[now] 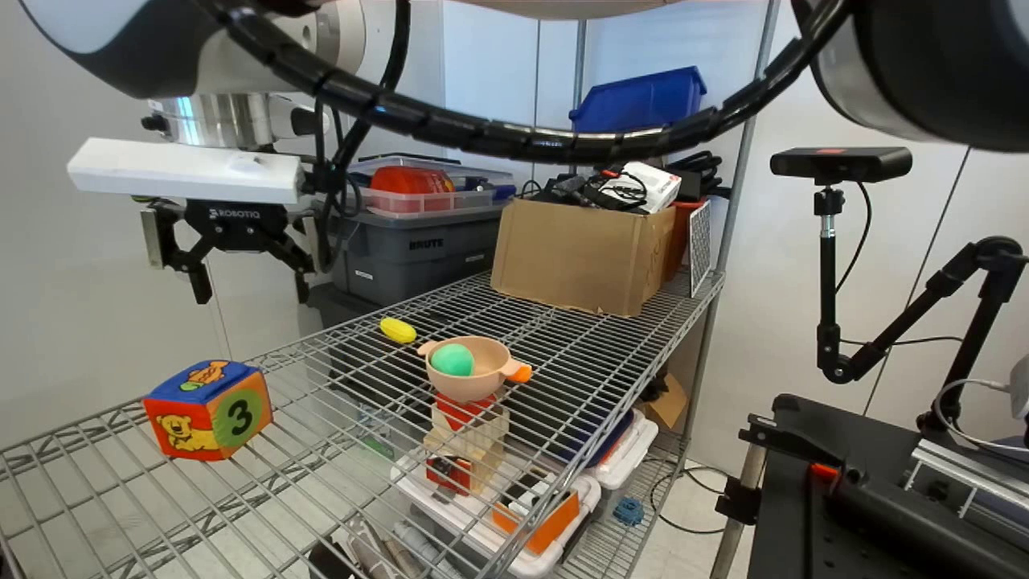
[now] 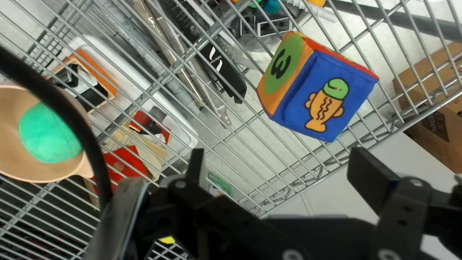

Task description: Remove the plush toy in the bowl and put the other toys in the bowl

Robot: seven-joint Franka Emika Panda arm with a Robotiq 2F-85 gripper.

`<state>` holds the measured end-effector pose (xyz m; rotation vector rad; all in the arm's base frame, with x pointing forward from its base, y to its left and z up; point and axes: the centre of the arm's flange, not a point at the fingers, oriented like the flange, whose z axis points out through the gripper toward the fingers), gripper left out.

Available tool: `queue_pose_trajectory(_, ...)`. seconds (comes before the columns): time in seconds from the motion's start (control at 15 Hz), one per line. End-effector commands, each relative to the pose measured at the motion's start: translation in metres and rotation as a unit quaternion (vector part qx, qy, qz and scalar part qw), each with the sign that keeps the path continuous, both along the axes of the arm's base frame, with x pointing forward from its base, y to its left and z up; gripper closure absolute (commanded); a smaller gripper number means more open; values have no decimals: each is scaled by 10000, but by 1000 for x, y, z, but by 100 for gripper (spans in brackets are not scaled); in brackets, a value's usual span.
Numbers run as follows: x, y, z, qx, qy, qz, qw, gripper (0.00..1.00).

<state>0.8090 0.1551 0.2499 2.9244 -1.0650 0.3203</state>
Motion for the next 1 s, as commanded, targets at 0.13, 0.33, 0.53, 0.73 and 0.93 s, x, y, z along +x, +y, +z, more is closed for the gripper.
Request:
queue_pose_trajectory(0.13,71,20,2,286,629,414,9968,0)
queue_pose_trajectory(0.33,-8,7,-9,168,410,326,9985,0)
queue_pose_trajectory(0.53,-9,7,-10,183,457,365,9981,0)
queue_pose_trajectory(0.73,-9,7,-10,186,460,382,9980,0)
queue_pose_trajectory(0.93,-9,7,-10,187,460,387,9980,0)
